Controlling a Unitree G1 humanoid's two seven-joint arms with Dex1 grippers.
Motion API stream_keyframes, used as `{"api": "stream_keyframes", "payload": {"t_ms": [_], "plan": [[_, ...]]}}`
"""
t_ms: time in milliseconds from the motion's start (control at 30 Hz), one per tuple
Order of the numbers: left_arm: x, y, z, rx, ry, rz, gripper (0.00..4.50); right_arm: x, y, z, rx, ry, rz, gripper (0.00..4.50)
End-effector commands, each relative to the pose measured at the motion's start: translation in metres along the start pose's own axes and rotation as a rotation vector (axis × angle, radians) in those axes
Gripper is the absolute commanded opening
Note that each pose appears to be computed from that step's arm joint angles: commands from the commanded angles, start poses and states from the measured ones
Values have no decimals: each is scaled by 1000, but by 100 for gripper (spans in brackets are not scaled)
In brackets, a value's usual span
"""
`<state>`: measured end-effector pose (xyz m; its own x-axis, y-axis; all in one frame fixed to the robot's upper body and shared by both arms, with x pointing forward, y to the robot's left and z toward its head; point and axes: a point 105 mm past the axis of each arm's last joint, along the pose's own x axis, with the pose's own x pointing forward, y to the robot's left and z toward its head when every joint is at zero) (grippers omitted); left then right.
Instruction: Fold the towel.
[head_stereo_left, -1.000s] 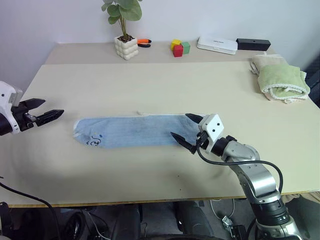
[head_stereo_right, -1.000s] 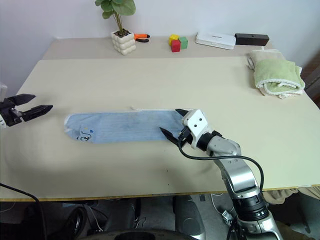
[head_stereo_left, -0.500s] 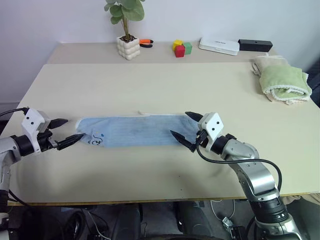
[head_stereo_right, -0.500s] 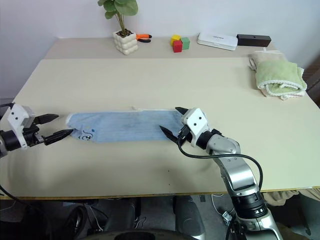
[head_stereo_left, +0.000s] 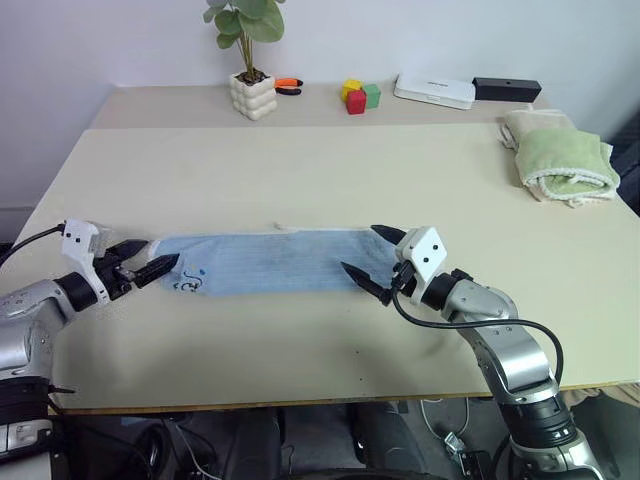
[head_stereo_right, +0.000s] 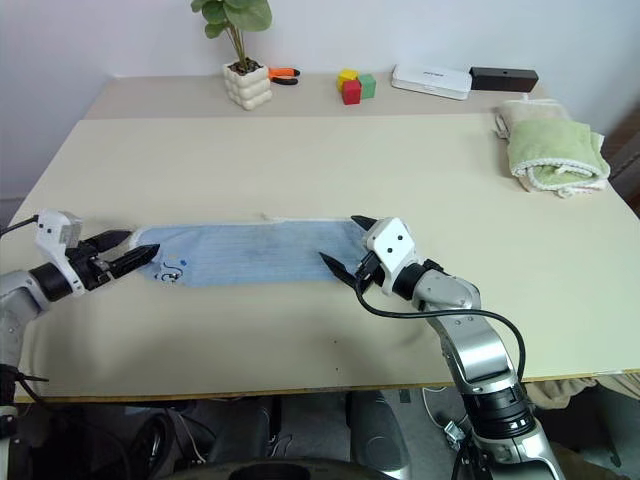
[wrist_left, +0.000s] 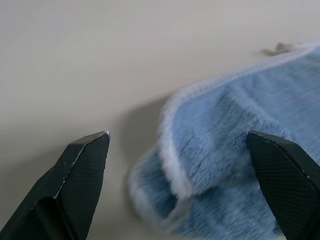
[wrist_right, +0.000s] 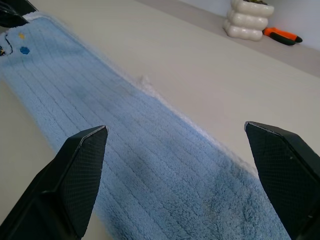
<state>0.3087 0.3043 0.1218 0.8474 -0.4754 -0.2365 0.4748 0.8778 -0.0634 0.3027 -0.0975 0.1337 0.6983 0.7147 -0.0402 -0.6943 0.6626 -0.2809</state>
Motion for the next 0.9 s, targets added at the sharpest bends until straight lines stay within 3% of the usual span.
{"api": "stream_keyframes", "payload": {"t_ms": [33, 167, 200, 233, 633, 833, 900], "plan": [[3, -9, 6, -29, -13, -45, 273, 1, 2, 10, -25, -41, 3, 450], [5, -12, 8, -65, -12, -65, 88, 0, 3, 9, -26, -37, 4, 450], [5, -11, 9, -71, -14, -60, 22, 0, 3, 8, -27, -35, 5, 450], [5, -10, 10, -80, -16, -54, 4, 0, 4, 8, -27, -34, 5, 450], [-18, 6, 33, -141, 57, -26, 4, 0, 6, 6, -30, -29, 8, 450], [-25, 1, 21, -103, 185, -79, 4, 2, 7, 7, -28, -34, 9, 450], [-23, 0, 22, -109, 181, -97, 63, 3, 8, 6, -26, -34, 11, 450]]}}
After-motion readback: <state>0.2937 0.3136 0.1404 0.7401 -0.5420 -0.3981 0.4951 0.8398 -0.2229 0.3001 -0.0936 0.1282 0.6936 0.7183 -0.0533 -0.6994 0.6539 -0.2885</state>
